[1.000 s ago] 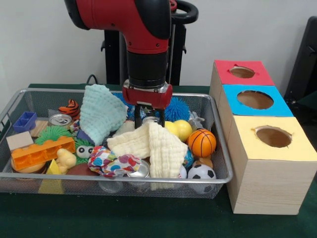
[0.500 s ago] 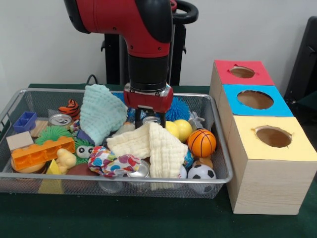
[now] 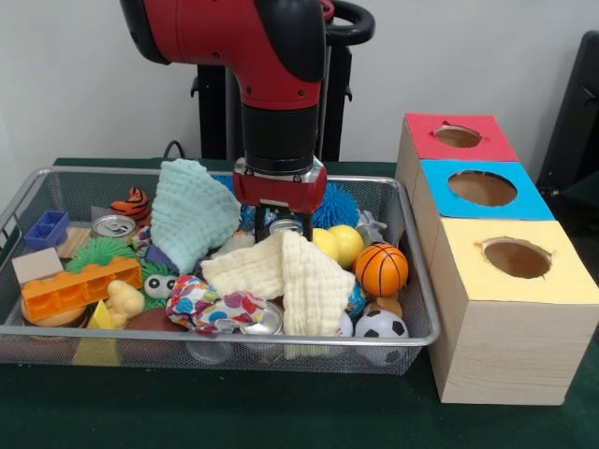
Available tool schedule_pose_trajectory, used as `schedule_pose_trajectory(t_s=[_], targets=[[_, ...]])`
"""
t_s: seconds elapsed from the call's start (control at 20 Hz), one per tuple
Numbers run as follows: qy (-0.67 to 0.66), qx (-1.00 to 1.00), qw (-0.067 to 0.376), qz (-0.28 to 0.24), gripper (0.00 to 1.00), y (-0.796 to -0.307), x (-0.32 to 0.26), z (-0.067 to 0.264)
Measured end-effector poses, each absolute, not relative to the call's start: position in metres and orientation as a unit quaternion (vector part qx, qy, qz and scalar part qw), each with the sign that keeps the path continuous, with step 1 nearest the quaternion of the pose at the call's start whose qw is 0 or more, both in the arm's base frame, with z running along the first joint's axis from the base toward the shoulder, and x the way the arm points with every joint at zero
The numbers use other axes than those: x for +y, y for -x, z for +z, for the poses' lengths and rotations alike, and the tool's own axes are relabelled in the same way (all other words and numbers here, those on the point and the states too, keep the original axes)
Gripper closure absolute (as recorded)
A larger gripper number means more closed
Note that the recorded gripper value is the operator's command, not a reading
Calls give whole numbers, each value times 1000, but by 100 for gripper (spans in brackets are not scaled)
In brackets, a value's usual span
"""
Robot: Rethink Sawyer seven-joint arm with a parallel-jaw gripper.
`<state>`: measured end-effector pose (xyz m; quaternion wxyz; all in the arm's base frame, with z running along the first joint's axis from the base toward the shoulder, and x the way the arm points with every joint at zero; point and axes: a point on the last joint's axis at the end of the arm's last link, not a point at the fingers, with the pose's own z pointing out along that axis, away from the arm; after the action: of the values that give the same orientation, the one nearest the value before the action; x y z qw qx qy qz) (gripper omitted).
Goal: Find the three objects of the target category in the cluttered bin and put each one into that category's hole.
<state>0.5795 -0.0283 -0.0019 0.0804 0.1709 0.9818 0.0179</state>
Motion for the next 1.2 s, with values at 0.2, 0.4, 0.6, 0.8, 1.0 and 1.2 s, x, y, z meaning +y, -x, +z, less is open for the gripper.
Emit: schedule_pose_trajectory(t_s=[0.2,0.4,0.6,0.8,1.0,1.2], targets=[[-171,982,81,18,0,-580,-28,-2],[-169,982,84,16,0,-580,-27,-2],[-161,981,105,7,0,-581,-23,-2],[-150,981,126,-4,0,-583,-19,-2],[-129,977,170,-22,0,-585,-8,1],[-121,972,198,-31,0,-586,0,4]])
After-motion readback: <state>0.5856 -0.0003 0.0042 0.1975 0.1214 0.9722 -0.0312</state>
